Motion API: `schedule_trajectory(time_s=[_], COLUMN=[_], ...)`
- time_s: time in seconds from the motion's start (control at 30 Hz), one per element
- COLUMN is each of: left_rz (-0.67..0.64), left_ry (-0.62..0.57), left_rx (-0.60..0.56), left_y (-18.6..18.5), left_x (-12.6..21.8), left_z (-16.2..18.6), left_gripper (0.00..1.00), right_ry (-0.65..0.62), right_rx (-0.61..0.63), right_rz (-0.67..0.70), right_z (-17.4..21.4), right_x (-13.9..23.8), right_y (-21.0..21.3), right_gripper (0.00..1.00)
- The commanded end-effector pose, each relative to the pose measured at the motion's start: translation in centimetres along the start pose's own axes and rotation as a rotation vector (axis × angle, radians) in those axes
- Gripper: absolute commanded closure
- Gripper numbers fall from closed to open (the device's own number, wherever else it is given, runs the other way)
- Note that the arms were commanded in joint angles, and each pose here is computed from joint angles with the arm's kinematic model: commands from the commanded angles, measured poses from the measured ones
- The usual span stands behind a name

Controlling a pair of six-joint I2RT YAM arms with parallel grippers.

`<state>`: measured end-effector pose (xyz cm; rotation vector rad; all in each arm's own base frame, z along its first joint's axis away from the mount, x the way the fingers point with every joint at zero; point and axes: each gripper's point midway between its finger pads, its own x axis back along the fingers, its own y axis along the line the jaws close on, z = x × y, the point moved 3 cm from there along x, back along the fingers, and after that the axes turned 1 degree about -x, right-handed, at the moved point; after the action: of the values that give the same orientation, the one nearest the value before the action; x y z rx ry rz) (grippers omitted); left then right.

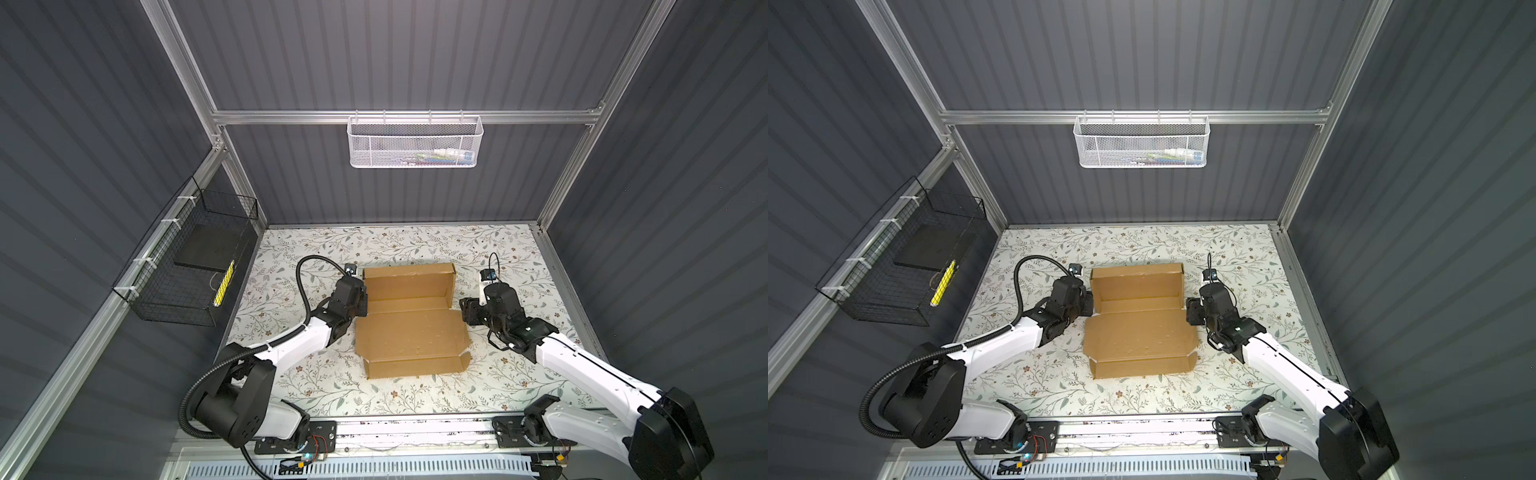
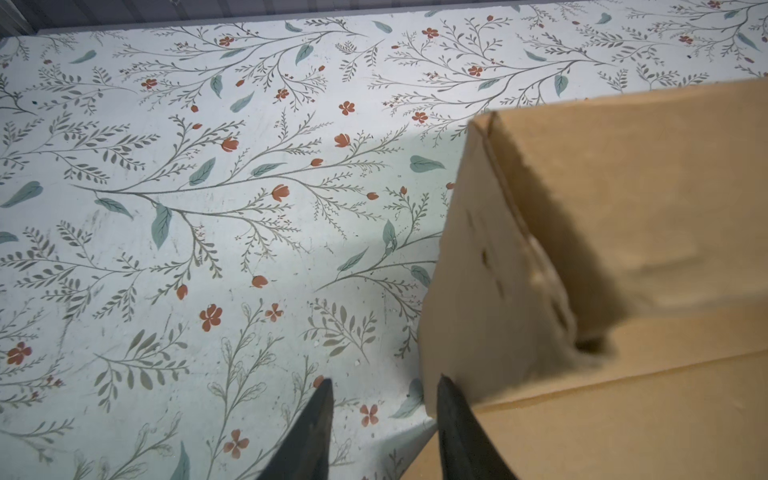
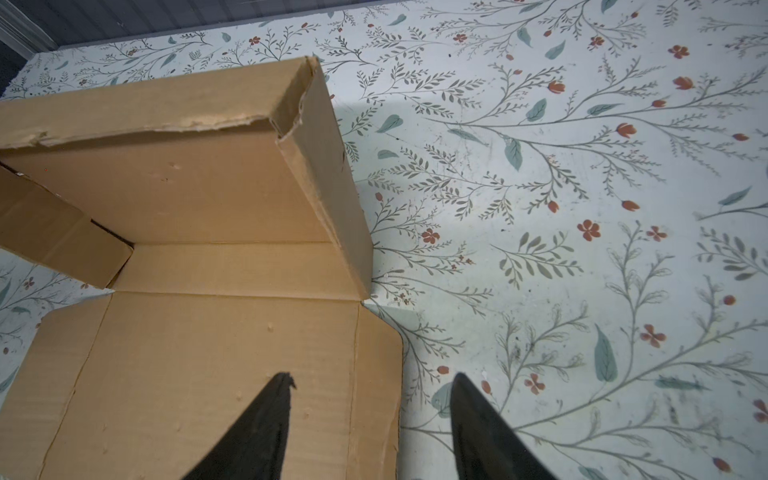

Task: Fold the paper box

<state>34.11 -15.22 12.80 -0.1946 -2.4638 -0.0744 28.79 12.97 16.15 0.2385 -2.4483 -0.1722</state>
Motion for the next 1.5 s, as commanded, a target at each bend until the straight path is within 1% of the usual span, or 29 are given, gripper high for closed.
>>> schedule_trajectory(time_s=[0.0,0.03,0.13,0.37,0.67,1.13,1.2,1.47], left_rz=[0.038,0.037,0.041,0.047,0.047,0.028,0.025,0.014], left_ry=[-0.041,-0.035,-0.032,-0.03,-0.035,-0.04,-0.038,-0.04], left_rx=[-0.003,-0.006,-0.014,-0.017,-0.001,-0.001,-0.001,-0.001], left_y=[-0.9,-0.9,-1.2,-1.6,-1.4,-0.6,-0.5,-0.2], left_x=[-1.0,-1.4,-2.2,-3.2,-2.8,-1.3,-1.2,-0.5], left_z=[-1.9,-1.8,-1.9,-2.1,-2.0,-1.9,-1.8,-1.9], left_gripper=[0.61,0.61,0.61,0.62,0.62,0.62,0.62,0.62], right_ry=[-0.034,-0.012,-0.001,-0.004,-0.01,0.025,0.024,0.026], right_rx=[-0.014,-0.013,-0.022,-0.03,-0.031,-0.04,-0.045,-0.037], right_rz=[0.006,0.011,0.002,-0.006,-0.023,-0.026,-0.027,-0.031], right_z=[-0.5,-0.1,0.2,0.1,0.2,-1.5,-1.7,-2.0], right_x=[-0.2,-0.8,-1.3,-1.7,-2.1,-5.5,-6.0,-7.3], right_y=[0.1,0.0,0.2,0.4,0.4,0.7,0.7,0.9], right_gripper=[0.38,0.38,0.38,0.38,0.38,0.4,0.41,0.51])
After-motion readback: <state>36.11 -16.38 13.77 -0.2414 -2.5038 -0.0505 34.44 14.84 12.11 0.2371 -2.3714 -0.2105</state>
